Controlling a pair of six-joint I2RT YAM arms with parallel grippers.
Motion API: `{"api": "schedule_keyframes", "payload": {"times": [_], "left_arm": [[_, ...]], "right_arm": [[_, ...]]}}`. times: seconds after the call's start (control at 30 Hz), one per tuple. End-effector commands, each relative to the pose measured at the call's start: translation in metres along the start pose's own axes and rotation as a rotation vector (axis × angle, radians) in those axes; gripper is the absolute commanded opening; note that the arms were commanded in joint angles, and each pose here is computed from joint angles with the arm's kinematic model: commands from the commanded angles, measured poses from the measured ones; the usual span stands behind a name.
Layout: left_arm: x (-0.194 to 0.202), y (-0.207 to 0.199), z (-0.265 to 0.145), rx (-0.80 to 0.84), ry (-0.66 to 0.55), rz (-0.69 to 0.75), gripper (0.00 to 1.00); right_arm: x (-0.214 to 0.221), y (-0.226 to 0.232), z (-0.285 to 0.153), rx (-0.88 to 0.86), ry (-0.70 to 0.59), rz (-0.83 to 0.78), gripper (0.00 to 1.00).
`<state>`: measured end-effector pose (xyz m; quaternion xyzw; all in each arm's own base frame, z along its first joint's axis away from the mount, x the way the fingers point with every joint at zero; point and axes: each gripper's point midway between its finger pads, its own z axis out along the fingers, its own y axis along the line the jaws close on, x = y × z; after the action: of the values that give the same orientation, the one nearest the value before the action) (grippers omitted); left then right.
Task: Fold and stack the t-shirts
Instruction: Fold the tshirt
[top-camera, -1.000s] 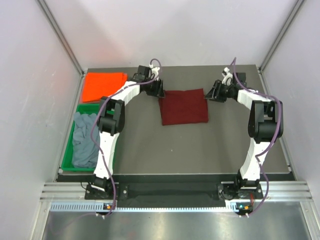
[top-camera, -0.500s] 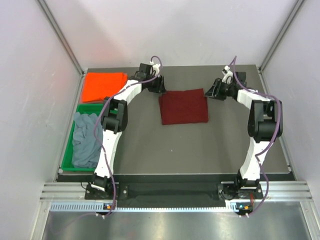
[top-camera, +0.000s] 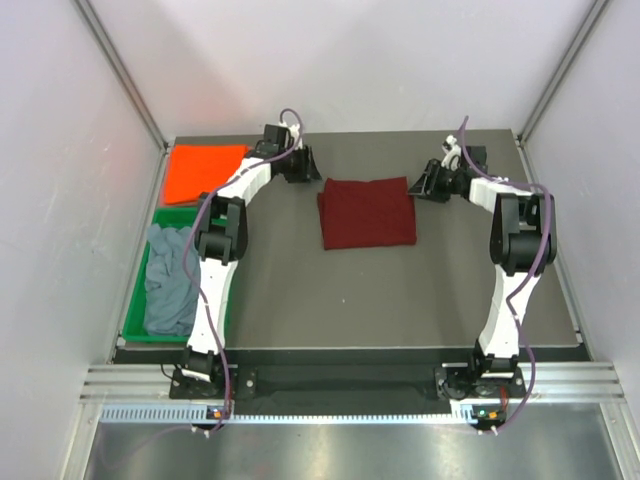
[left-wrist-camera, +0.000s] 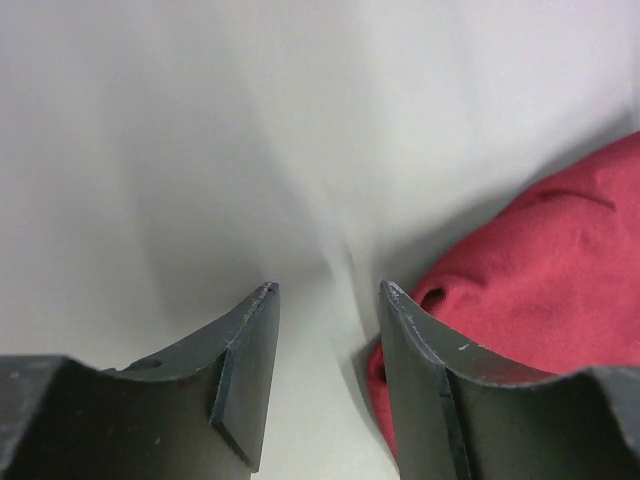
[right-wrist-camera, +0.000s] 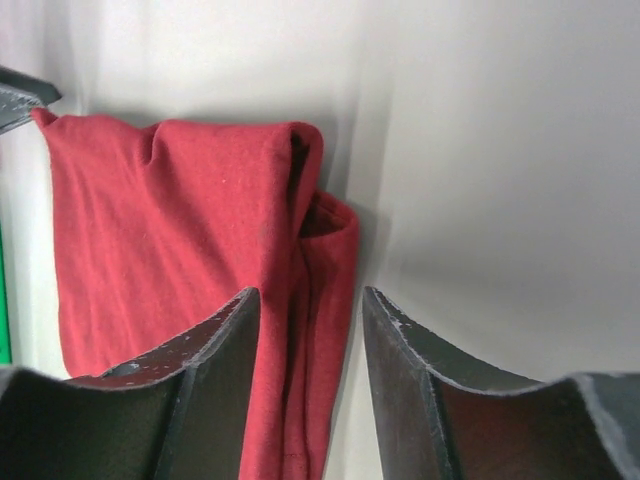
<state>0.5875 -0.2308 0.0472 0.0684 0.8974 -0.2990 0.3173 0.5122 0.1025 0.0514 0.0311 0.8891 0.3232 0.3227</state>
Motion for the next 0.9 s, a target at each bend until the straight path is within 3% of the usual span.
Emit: {"api": "schedule_keyframes", "payload": {"times": [0.0, 0.17, 0.4, 0.87], "left_arm": [[-0.032, -0.031, -0.039, 0.068, -0.064, -0.055, 0.50], [-0.009, -0.050, -0.057, 0.132, -0.019, -0.139, 0.52], [0.040, -0.049, -0.048, 0.189, 0.057, -0.230, 0.58], [0.047, -0.049, -0.017, 0.221, 0.041, -0.290, 0.59]], "right_arm": [[-0.026, 0.013, -0.007, -0.001, -0.066, -0.049, 0.48], [-0.009, 0.027, -0.007, -0.006, -0.034, -0.055, 0.55], [0.002, 0.036, -0.024, -0.002, -0.044, -0.042, 0.61], [0.011, 0.051, -0.040, -0.024, -0.052, -0.049, 0.63]]}}
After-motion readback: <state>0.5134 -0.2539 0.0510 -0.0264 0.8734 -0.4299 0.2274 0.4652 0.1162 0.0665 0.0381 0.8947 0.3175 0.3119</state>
